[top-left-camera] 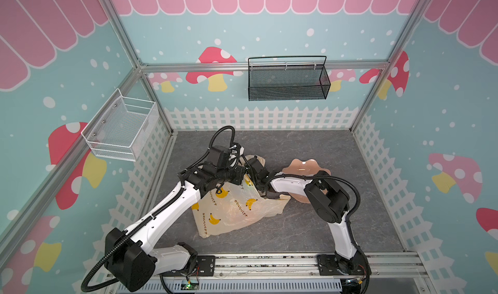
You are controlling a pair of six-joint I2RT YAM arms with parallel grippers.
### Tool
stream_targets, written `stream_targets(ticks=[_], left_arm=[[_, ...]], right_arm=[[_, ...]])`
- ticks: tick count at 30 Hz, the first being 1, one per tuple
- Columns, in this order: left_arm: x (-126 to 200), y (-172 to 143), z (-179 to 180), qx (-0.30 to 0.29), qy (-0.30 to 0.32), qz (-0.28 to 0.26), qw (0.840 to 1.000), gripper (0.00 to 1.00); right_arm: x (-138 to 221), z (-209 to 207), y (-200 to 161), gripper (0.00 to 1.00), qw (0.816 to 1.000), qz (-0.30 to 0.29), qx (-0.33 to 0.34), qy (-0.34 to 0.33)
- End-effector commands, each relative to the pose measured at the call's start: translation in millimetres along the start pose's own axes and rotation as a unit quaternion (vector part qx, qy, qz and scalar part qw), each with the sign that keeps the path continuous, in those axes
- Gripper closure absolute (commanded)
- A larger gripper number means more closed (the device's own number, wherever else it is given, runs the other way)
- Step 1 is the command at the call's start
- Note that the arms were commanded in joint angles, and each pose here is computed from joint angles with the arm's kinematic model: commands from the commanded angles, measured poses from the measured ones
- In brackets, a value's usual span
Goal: Place the fruits into the plastic bag
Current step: Place the fruit in the plastic bag.
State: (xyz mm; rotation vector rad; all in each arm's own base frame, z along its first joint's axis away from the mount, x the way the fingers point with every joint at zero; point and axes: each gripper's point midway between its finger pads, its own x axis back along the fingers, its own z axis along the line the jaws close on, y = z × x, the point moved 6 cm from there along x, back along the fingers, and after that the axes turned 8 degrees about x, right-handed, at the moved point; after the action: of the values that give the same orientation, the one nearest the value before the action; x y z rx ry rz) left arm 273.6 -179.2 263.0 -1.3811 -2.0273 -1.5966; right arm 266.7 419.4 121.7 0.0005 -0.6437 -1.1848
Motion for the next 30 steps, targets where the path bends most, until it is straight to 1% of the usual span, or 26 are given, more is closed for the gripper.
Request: stream_targets(ticks=[1,3,4,9,16,19,20,25,30], left_arm=[[8.2,0.0,2.3,-0.006,0.003,-0.015,1.0,1.0],[10.2,-1.9,4.8,-0.004,0.007,-0.016,1.0,1.0],[11.0,-2.7,5.9,-0.003,0.008,-0.017,1.0,1.0],[14.9,-8.8,12.2,0.006,0.017,-0.017,1.0,1.0],[22.2,-14.3,14.6,0.014,0.021,-0.022,0.999,1.0],[25.3,-16.2,15.4,0.015,0.024,-0.024,0.999,1.0],[26.1,-16.2,15.6,0.016,0.024,-0.025,0.999,1.0],[27.4,-18.8,16.3,0.019,0.025,-0.024,0.999,1.0],[27.7,-20.2,15.8,0.022,0.022,-0.023,0.999,1.0]], right_arm=[[-2.1,9.6,-0.6,0.33,1.0,0.011,-0.011,0.018],[2.7,12.1,-4.1,0.21,1.0,0.012,-0.009,0.012],[4.6,13.6,-5.6,0.18,1.0,0.012,-0.007,0.011],[16.1,18.3,-11.6,0.11,1.0,0.012,0.001,-0.009],[39.9,21.7,-10.7,0.08,0.998,-0.013,0.014,-0.057],[51.2,20.5,-12.2,0.07,0.995,-0.016,0.023,-0.092],[62.3,30.0,-11.2,0.07,0.994,-0.024,0.036,-0.099],[88.3,31.7,-17.1,0.06,0.986,-0.035,0.054,-0.153],[114.6,38.5,-19.0,0.04,0.976,-0.061,0.074,-0.198]])
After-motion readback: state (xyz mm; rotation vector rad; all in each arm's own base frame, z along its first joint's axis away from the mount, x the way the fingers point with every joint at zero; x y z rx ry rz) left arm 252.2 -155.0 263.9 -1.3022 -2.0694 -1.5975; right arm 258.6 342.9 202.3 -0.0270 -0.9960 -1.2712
